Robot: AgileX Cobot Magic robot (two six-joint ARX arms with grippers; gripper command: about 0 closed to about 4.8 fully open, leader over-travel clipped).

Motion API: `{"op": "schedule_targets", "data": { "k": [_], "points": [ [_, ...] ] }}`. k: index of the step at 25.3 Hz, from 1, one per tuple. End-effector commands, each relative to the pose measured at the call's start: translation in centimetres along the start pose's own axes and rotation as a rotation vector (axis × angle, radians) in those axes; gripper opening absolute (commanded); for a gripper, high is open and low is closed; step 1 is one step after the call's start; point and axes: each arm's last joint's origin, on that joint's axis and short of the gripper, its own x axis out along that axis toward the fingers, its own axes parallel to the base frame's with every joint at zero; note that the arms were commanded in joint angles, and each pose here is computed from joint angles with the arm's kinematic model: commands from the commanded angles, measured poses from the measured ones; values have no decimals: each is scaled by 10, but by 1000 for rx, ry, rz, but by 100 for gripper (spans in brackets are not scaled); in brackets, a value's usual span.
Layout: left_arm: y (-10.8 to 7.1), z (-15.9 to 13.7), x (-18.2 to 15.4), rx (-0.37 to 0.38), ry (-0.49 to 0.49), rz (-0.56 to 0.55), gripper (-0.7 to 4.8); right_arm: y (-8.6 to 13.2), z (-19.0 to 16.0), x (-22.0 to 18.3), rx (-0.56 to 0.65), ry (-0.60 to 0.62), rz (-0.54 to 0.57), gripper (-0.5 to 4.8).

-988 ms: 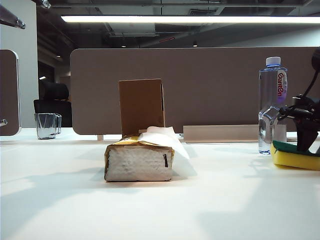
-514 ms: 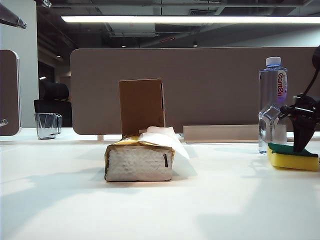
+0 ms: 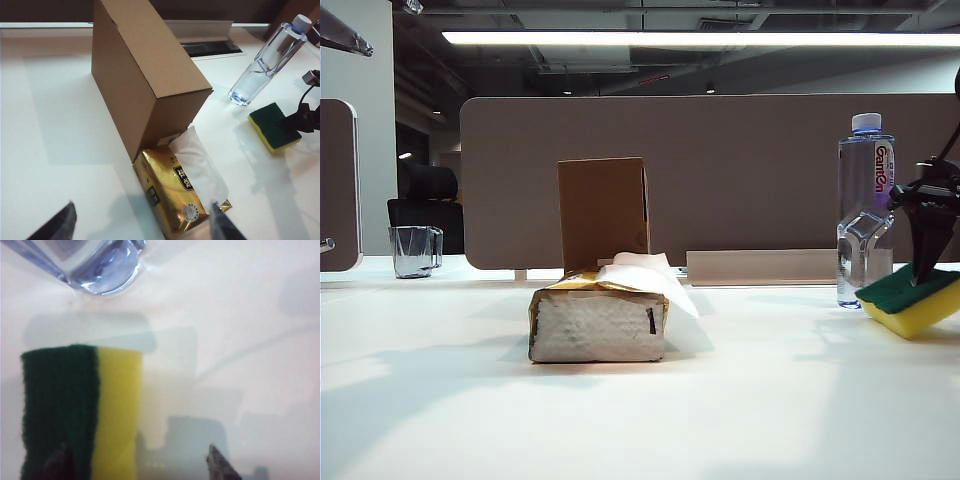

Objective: Move the sponge from left to right to wipe the table, avoiding obstacles on the table, and finally reaching the bottle of mineral water.

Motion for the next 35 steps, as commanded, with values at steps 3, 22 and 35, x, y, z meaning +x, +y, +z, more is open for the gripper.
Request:
{"op": "schedule_targets", "data": {
  "k": [3, 22, 35],
  "points": [
    [-2, 4, -2, -7, -22, -8, 341, 1, 2, -3, -2, -17, 8, 355],
    [-3, 4, -5, 13, -35, -3, 341, 9, 11, -48, -27, -166, 27, 396],
    [-11, 17, -27, 207, -207, 143, 273, 24, -5, -158, -134, -434, 51, 144]
  ]
}}
